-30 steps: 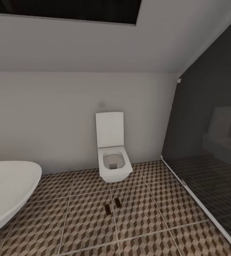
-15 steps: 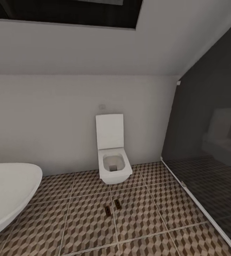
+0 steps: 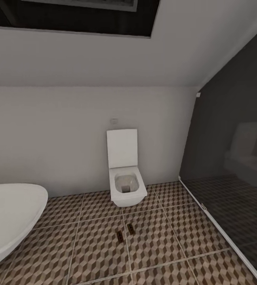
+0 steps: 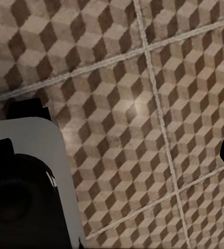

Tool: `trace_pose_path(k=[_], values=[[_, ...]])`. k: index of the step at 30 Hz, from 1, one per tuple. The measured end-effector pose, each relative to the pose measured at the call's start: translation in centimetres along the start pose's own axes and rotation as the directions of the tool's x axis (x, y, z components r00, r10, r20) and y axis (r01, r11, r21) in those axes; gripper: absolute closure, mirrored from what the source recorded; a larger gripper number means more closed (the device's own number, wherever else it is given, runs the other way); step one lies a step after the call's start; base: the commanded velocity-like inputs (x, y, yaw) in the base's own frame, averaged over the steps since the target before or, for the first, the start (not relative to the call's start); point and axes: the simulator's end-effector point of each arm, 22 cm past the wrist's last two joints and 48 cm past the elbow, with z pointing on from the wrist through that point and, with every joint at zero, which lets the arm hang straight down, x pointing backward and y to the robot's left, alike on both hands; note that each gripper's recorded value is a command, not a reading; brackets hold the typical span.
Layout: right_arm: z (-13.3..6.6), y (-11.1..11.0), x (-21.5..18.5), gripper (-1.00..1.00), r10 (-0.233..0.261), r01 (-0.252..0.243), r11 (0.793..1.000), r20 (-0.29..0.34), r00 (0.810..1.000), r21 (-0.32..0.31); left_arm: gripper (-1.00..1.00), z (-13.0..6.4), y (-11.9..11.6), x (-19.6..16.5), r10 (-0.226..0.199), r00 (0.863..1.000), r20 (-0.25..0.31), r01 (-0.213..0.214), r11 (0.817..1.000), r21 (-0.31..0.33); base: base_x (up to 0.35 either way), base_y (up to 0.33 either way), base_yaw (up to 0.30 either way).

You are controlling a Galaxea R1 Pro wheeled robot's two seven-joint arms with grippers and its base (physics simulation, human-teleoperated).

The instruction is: Take the four mousetraps from the cabinet in the bathroom and place them on the bathroom floor. Make sure all four end up on the same floor surface, and ensure that at least two of them are either under or directly next to the same bathroom sink.

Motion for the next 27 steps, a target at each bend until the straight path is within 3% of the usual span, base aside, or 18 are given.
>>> trace_pose_path(k=[12,27], values=[[-1.9,-0.5,-0.2,-1.0,0.001,-0.001,1.0,-0.002,1.0,-0.002,-1.0,-2.5,0.6,3.2,0.013,0.999,-0.051,-0.013,1.0,0.001,0.0,0.0,0.0],[-4.2,-1.2,-0.5,-1.0,0.001,-0.001,1.0,-0.004,1.0,-0.002,-1.0,-4.9,1.2,3.6,0.022,0.997,-0.068,-0.022,1.0,0.001,0.0,0.0,0.0]])
